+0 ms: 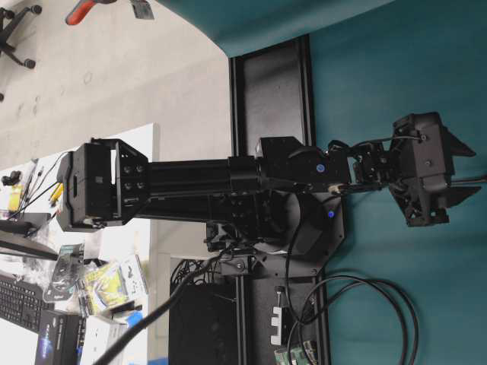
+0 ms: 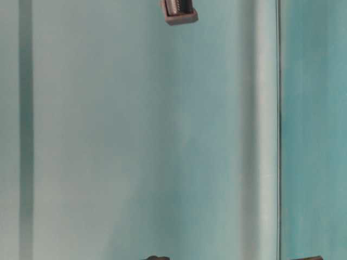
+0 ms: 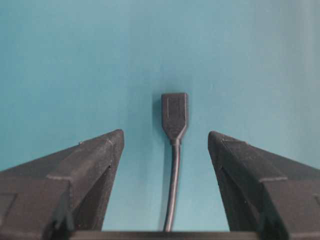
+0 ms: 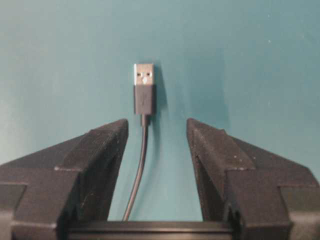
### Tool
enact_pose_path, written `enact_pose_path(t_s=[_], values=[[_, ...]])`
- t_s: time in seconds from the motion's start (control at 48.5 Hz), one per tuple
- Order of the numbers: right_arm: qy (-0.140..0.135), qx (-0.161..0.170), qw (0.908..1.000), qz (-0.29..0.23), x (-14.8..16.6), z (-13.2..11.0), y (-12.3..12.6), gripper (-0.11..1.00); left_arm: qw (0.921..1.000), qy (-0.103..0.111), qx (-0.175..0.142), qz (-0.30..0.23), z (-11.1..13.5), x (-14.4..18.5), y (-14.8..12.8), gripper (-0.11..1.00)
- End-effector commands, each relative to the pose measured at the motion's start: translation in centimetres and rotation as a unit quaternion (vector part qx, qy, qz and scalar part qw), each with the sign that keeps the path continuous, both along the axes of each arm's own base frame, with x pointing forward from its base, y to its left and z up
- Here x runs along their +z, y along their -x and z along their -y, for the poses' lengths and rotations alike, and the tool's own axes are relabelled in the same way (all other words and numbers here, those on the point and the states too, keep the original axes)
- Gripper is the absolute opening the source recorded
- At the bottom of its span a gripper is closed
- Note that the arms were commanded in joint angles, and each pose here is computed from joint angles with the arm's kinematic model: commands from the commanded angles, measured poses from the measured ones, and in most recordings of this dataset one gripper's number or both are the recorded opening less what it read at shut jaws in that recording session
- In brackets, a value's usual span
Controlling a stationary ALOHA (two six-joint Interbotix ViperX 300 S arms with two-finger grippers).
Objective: Insert the USB using both arms.
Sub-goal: 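Close the right gripper on the male USB-A plug cable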
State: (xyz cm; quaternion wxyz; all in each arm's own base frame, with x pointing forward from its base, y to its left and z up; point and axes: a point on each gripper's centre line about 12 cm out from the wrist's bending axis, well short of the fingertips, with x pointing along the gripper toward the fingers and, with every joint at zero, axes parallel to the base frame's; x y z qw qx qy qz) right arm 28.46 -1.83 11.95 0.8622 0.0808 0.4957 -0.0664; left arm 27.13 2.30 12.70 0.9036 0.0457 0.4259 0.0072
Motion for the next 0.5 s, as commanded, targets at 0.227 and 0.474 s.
enact_pose_path(t_s=[0.227, 0.474], values=[[0.001, 0.004, 1.0000, 0.004, -0.3, 0.0, -1.4, 0.52, 0.9998, -0.006, -0.002, 0.020, -0.2, 0.8, -0.7, 0.75], [0.000, 0.009, 1.0000, -0.001, -0.8, -0.4, -1.8, 0.52, 0.9998, -0.007, -0.003, 0.019, -0.2, 0.7, -0.6, 0.75]])
